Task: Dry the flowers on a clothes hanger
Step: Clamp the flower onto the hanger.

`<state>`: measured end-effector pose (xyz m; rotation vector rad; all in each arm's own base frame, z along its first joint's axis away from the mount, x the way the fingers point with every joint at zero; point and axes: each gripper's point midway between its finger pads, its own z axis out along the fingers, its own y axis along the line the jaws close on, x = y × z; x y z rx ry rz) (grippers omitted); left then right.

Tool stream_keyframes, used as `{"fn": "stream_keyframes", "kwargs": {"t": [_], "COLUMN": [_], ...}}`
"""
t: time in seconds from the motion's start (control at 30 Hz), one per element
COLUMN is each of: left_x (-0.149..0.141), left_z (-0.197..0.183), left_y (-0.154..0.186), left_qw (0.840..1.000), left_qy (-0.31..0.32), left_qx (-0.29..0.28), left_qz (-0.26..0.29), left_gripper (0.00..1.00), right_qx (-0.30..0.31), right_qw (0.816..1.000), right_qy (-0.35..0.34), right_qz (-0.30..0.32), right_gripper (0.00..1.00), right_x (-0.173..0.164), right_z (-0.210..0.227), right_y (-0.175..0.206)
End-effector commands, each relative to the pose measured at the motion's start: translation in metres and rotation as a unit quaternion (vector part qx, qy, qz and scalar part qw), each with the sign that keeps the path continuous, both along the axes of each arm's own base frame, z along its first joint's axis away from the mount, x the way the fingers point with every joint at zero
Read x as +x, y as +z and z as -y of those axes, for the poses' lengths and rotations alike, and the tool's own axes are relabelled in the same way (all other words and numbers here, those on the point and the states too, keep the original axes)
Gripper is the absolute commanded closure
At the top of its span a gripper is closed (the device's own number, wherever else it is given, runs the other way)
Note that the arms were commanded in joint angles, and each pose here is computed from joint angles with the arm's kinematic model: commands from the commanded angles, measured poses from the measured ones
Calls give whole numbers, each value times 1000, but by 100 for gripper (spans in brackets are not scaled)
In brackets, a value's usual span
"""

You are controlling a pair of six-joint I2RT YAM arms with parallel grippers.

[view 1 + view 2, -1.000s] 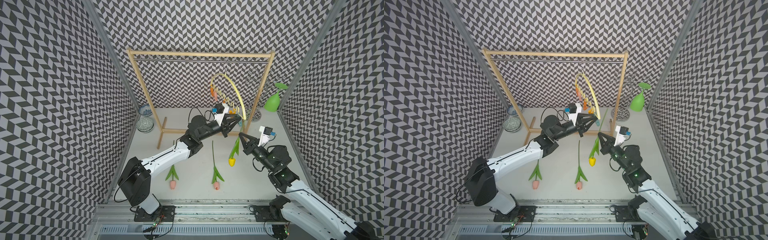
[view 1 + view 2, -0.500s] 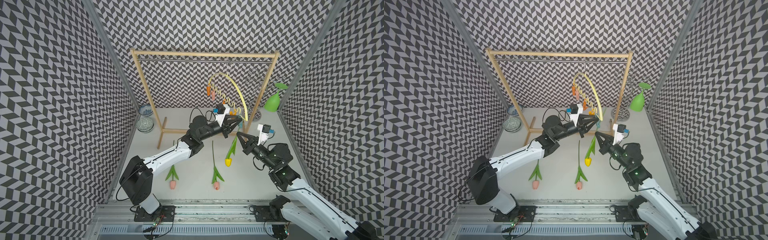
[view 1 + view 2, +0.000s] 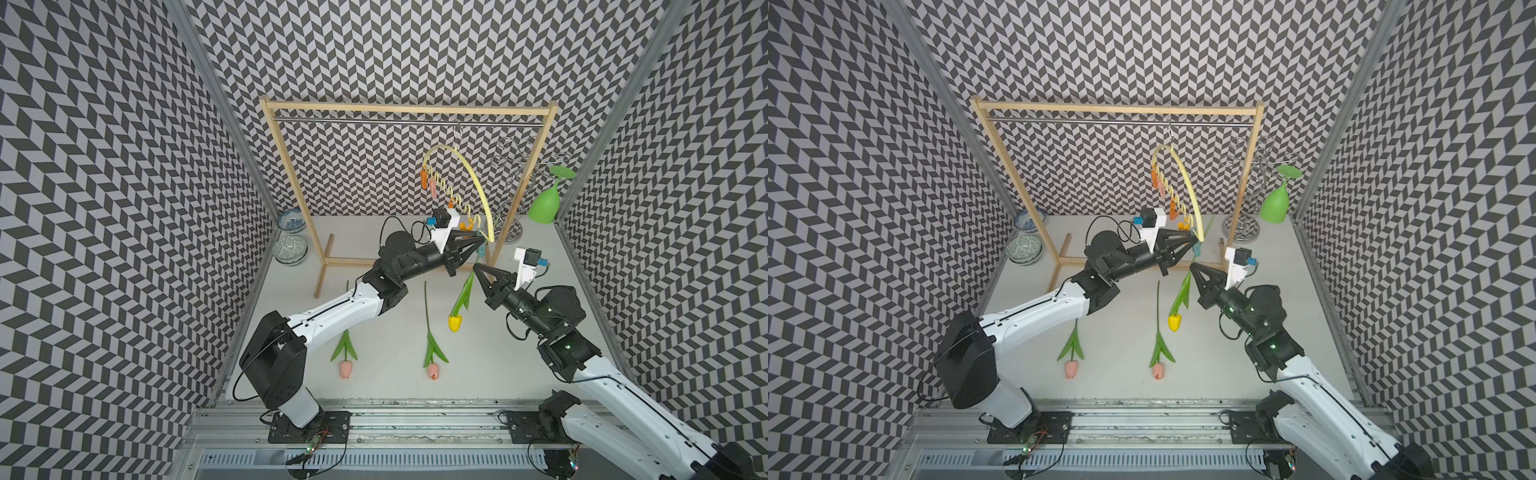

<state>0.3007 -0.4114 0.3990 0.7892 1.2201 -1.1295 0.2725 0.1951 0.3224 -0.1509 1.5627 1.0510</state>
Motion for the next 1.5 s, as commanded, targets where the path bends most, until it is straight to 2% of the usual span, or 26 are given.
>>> {"fn": "stream_keyframes", "kwargs": {"t": [0.0,0.13,0.4,0.6,0.8,0.93,1.23,1.47], "left_x": [-4,-4,-4,-5,-4,-4,-4,-4], "left_z": [6,5,4,4,7,10,10,10], "left_y": [-2,-2,-1,2,-3,-5,-6,-10], "left_qw": [1000,1000,1000,1000,1000,1000,1000,1000], "left_qy": [-14,-12,-8,-8,-13,-17,-18,-18], "left_qx": [-1,2,4,1,4,6,7,9], "left_qz": [-1,1,4,6,2,-1,-1,-3], "left_gripper": [77,63,54,55,74,77,76,62], "right_qx": [20,14,-2,-25,-42,-53,-53,-51], "right_qw": [999,999,999,999,999,998,997,998], "right_qy": [5,4,-3,-14,4,11,7,7], "right_qz": [44,43,40,27,32,34,47,46], "right_gripper": [100,100,100,100,100,100,100,100], "right_x": [-3,-1,0,8,6,5,1,0], "right_z": [0,-1,0,0,-6,-8,-5,-5], "right_y": [32,31,24,11,7,6,15,17]}}
